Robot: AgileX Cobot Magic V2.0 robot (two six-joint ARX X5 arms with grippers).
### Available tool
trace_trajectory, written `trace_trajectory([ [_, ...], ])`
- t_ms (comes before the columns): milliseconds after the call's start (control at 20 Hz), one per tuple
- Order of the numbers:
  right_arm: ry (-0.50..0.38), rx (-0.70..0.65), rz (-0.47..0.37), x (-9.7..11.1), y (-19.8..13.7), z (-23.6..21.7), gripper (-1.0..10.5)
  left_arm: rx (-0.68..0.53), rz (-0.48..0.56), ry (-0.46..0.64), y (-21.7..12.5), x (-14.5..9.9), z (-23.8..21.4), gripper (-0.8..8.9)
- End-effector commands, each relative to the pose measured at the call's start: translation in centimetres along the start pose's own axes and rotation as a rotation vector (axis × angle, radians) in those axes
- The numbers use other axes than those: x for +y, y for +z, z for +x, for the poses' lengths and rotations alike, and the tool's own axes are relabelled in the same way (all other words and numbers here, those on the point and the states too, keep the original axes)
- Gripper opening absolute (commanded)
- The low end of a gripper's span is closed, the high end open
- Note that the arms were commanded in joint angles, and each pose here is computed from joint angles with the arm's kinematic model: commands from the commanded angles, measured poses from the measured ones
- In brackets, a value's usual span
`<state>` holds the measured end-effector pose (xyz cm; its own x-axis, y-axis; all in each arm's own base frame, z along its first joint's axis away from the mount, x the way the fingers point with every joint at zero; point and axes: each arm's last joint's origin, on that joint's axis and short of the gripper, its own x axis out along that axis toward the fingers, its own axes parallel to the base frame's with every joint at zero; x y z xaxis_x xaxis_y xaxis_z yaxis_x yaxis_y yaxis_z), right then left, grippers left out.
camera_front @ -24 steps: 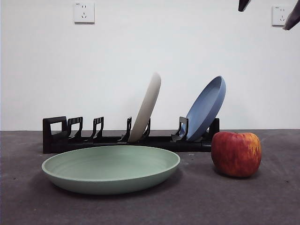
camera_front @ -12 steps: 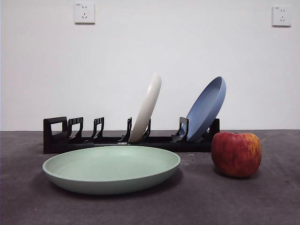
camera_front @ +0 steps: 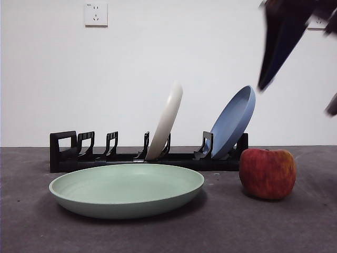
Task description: Take the green plate from the plate rack,put the plate on the table,take the apple from the table,put the apple in the plate
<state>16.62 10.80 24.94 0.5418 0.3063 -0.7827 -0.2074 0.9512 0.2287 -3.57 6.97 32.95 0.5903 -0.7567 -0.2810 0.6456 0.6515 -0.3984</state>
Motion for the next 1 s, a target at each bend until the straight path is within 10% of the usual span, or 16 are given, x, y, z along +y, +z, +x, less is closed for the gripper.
trace_trajectory([
  [50, -0.06, 0.046, -0.039, 0.4, 1.0, 2.3, 5.6, -0.011, -0.044, -0.052, -0.6, 0.2, -0.5, 2.59],
  [800, -0.207, 0.235, -0.145, 2.0, 4.2, 11.0, 5.6, 0.027, -0.074, -0.085, -0.8, 0.1, -0.1, 2.59],
  [1000, -0.222, 0.258, -0.149, 1.9, 3.9, 11.4, 1.9, 0.027, -0.074, -0.084, -0.8, 0.1, -0.1, 2.56],
])
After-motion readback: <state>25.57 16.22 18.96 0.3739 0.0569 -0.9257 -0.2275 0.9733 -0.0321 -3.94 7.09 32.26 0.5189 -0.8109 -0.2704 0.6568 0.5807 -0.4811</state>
